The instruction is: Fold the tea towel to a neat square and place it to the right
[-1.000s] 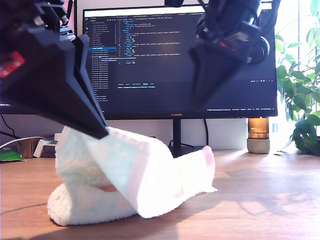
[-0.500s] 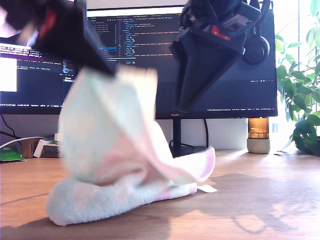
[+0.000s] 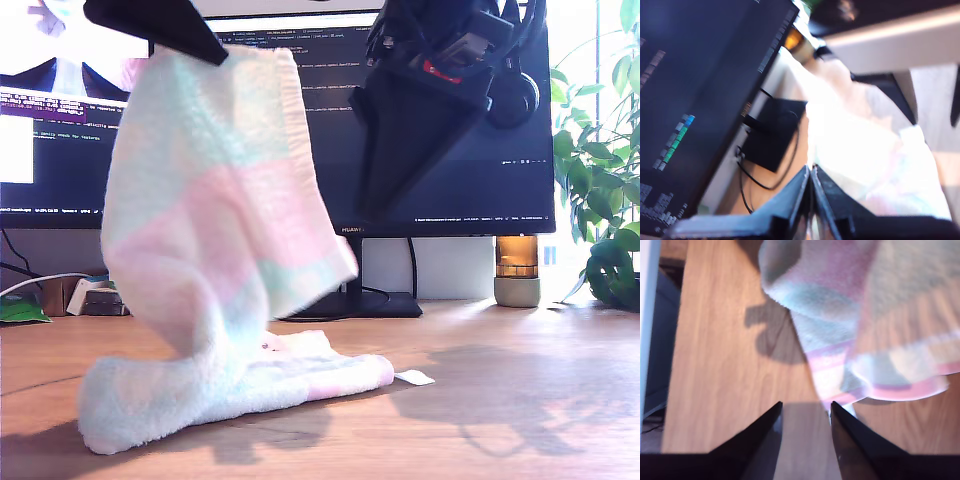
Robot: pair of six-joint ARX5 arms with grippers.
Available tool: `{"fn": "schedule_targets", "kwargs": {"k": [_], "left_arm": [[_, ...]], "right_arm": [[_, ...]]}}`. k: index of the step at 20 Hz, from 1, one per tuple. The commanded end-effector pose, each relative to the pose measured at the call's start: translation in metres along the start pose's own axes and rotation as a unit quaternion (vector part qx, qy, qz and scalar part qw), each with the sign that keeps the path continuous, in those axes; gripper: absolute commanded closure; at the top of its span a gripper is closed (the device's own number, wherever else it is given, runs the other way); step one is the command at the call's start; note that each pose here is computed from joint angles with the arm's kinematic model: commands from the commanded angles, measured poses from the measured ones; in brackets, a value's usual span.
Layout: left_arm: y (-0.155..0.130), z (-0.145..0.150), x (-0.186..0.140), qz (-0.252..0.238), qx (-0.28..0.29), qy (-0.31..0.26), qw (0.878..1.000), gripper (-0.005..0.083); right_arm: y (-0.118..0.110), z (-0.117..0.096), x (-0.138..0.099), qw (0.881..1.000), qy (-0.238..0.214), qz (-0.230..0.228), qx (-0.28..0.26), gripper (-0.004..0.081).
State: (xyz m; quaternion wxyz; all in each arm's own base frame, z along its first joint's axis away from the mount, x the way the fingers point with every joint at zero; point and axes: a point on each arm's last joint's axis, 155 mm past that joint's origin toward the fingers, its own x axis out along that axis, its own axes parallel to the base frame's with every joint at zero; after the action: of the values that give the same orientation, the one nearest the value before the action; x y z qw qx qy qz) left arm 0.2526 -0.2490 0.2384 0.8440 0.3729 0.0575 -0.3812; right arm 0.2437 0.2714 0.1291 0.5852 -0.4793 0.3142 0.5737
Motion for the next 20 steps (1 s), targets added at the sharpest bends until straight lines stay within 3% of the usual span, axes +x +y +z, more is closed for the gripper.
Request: {"fn": "schedule_targets", "kwargs": {"k": [1, 5, 14, 20], "left_arm": [[0.004, 0.004, 0.000, 0.005, 0.000, -0.006, 1.000, 0.0797], [0.005, 0.005, -0.002, 0.007, 0.001, -0.009, 1.000, 0.0797], [0.029, 0.034, -0.037, 0.044, 0.004, -0.067, 0.997, 0.0797], [0.024, 0.034, -0.057, 0.030, 0.005, -0.076, 0.997, 0.0797]], "right_arm": [[-0.010, 0.010, -0.006, 1.000, -0.019, -0.022, 0.004, 0.0468], [-0.031, 0.024, -0.009, 0.997, -0.049, -0.063, 0.003, 0.0464], [-0.041, 0.021, -0.013, 0.995, -0.074, -0.064, 0.019, 0.0464], [-0.046, 0.046, -0.018, 0.989, -0.128, -0.070, 0.001, 0.0465]]}}
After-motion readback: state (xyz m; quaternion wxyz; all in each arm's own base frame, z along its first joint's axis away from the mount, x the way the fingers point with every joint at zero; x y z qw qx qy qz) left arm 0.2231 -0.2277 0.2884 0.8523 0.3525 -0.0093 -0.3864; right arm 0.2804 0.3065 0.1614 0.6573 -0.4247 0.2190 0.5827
